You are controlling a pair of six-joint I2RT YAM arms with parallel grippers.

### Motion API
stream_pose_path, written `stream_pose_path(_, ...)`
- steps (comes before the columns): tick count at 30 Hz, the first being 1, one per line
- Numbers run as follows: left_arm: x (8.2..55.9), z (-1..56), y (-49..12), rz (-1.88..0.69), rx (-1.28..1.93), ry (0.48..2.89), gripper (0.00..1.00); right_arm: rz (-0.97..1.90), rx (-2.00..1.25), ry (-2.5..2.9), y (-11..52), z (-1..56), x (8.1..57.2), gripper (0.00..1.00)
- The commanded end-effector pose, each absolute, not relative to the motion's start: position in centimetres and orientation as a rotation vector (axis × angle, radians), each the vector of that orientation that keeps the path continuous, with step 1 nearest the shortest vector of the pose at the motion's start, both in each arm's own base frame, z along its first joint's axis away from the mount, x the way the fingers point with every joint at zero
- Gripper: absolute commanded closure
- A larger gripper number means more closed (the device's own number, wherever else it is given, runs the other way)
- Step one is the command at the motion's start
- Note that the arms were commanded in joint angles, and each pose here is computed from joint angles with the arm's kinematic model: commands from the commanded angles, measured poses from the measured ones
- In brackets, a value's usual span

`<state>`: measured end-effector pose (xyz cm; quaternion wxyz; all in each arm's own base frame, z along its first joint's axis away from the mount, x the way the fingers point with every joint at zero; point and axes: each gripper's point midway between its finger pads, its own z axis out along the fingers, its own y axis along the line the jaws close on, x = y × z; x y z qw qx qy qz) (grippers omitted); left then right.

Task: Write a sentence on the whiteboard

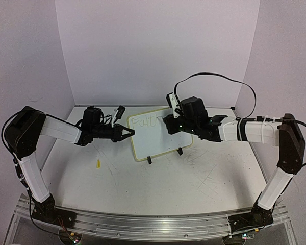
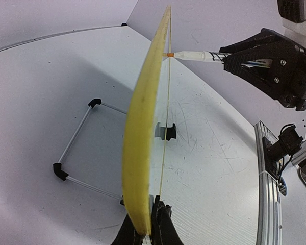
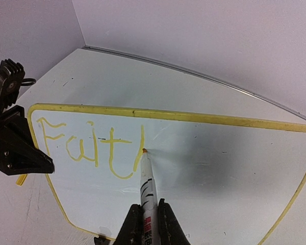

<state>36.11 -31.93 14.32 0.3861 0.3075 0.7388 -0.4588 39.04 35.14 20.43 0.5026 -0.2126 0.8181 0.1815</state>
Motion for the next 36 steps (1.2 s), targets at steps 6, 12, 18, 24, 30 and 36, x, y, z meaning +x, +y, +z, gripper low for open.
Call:
stream_pose_path(6, 37.6, 13.6, -30.8, -1.015, 0.773, 1.91, 1.0, 0.398, -0.41, 1.904, 33.7, 23.8, 40.4, 1.0)
stream_pose_path(12, 37.6, 13.6, -30.8, -1.015, 0.773, 1.909, 1.0, 0.387, -0.396, 1.911, 33.2, 23.6, 40.2, 1.0)
stream_pose_path(18, 37.6, 13.6, -30.8, -1.016, 0.774, 1.91, 1.0, 0.396, -0.412, 1.938, 33.2, 22.7, 39.8, 1.0)
stream_pose_path(24, 37.6, 13.6, -30.8, -1.015, 0.773, 1.909, 1.0, 0.404, -0.41, 1.969, 33.0, 21.6, 39.3, 1.0)
stream_pose_path(30, 37.6, 13.6, -30.8, -1.017, 0.774, 1.911, 1.0, 0.413, -0.414, 1.993, 33.0, 20.8, 39.0, 1.0)
stream_pose_path(36, 37.6, 13.6, -30.8, -1.018, 0.774, 1.91, 1.0, 0.41, -0.419, 2.019, 32.9, 19.8, 38.9, 1.0)
